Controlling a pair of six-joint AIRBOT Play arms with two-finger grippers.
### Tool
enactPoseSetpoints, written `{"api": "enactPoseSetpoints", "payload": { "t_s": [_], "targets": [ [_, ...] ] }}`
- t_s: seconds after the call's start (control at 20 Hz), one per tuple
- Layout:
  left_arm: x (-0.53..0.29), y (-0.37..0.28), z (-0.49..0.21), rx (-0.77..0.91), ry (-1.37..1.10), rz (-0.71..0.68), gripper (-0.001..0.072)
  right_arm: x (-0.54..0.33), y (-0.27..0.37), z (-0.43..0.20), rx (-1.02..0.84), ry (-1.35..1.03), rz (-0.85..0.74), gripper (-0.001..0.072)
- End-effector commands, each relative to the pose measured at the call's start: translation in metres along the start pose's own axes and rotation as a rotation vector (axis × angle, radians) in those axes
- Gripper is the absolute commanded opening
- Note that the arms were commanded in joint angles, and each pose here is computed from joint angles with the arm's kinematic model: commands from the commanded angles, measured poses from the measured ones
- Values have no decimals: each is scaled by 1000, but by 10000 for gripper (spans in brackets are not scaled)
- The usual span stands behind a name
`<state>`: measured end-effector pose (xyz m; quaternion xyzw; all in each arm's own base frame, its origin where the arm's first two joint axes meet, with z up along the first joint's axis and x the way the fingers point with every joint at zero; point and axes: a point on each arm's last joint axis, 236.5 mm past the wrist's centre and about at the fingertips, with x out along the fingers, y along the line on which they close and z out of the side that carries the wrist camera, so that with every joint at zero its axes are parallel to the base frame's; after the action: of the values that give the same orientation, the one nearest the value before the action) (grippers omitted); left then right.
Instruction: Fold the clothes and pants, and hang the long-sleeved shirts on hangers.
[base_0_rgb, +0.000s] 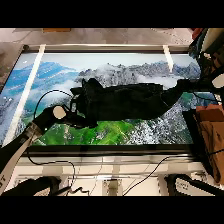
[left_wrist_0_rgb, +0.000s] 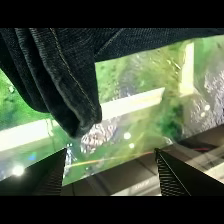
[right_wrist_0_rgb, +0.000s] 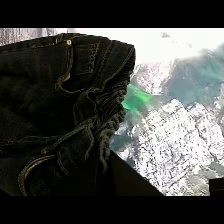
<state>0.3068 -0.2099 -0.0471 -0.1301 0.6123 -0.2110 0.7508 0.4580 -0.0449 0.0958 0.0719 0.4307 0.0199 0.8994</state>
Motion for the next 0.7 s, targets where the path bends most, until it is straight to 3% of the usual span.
{"api": "enactPoseSetpoints", "payload": {
  "t_s": [0.0,0.25,0.3,0.35,0.45,0.5,0.65],
  "targets": [
    [18,10,0,-69,10,15,617,0,1,0,5,0,4,36],
    [34,11,18,-139,-50,-10,613,0,0,0,5,0,3,36],
    [34,9,26,-147,-87,-17,569,0,0,0,4,0,3,36],
    [33,9,33,-149,-115,-18,446,0,0,0,5,0,3,35],
    [32,7,42,-163,-153,-28,88,0,0,0,5,1,3,36],
    [31,5,48,-180,-176,-43,25,0,0,0,5,0,3,36],
    [17,0,74,-195,-254,-65,24,0,-3,8,2,-35,-9,36]
  ]
}}
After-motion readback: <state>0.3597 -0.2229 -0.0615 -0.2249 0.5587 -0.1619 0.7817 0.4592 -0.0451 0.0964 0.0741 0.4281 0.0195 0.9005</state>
